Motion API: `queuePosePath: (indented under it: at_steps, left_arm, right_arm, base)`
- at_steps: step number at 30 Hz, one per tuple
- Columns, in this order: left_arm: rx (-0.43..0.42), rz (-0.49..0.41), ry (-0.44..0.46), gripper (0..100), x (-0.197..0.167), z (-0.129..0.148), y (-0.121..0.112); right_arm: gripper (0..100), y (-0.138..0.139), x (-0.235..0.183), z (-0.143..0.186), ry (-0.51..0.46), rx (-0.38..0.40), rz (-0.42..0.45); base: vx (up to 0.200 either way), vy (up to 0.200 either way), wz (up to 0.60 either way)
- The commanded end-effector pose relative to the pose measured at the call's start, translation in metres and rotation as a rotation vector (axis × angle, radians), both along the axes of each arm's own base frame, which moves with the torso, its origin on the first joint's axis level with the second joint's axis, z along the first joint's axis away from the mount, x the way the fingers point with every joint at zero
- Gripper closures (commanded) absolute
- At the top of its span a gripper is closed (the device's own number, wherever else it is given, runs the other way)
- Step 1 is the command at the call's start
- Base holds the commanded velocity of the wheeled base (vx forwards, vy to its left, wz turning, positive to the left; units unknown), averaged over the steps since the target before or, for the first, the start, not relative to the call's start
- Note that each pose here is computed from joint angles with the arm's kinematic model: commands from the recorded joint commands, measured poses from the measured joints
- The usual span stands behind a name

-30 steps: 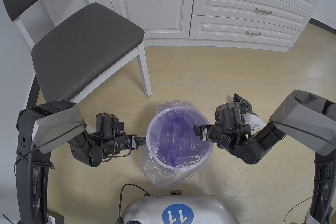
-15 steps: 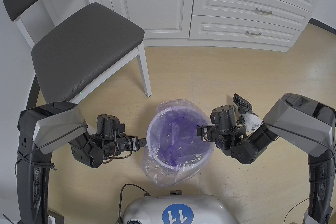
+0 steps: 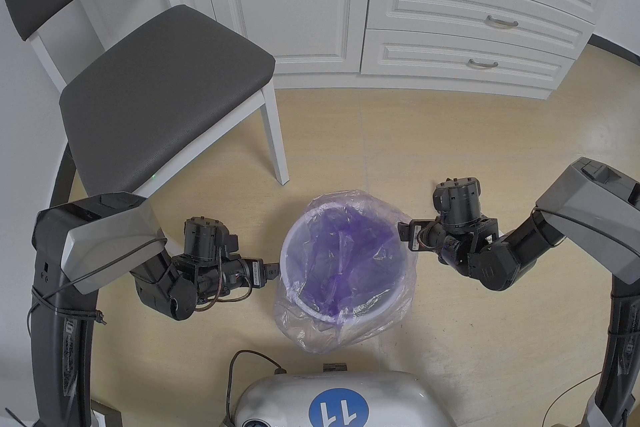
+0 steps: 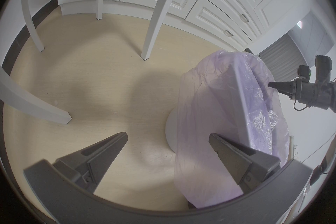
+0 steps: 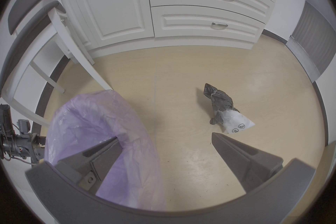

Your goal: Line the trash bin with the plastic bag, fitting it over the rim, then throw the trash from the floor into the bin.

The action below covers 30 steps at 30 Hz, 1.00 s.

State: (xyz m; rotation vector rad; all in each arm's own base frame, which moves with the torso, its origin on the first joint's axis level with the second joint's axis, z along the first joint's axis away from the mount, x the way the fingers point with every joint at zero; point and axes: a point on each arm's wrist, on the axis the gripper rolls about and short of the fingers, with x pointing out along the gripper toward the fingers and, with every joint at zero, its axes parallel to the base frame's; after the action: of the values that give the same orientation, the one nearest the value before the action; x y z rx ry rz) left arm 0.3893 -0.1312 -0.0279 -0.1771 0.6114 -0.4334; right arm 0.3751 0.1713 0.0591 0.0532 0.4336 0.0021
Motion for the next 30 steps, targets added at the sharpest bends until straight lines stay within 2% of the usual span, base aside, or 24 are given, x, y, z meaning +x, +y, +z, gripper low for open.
queuePosePath:
  at_steps: [1,6,15,30]
  left_arm:
    - [-0.001,0.000,-0.002,0,0.000,0.001,0.000]
    - [-0.001,0.000,-0.002,0,0.000,0.001,0.000]
    - [0.002,0.002,-0.001,0,-0.001,0.000,0.000]
    - [0.003,0.004,-0.007,0,-0.001,0.002,0.000]
  right_arm:
    - [0,-0.005,0.000,0.007,-0.012,0.008,-0.007]
    - [0,-0.012,0.003,0.001,0.007,0.006,-0.011]
    - [0,-0.021,0.007,-0.018,0.102,-0.003,0.011]
    - [0,-0.035,0.027,-0.047,0.139,-0.006,-0.031]
  base:
    - [0.000,0.000,0.00]
    - [0.000,0.000,0.00]
    - [0.000,0.000,0.00]
    - [0.000,0.000,0.00]
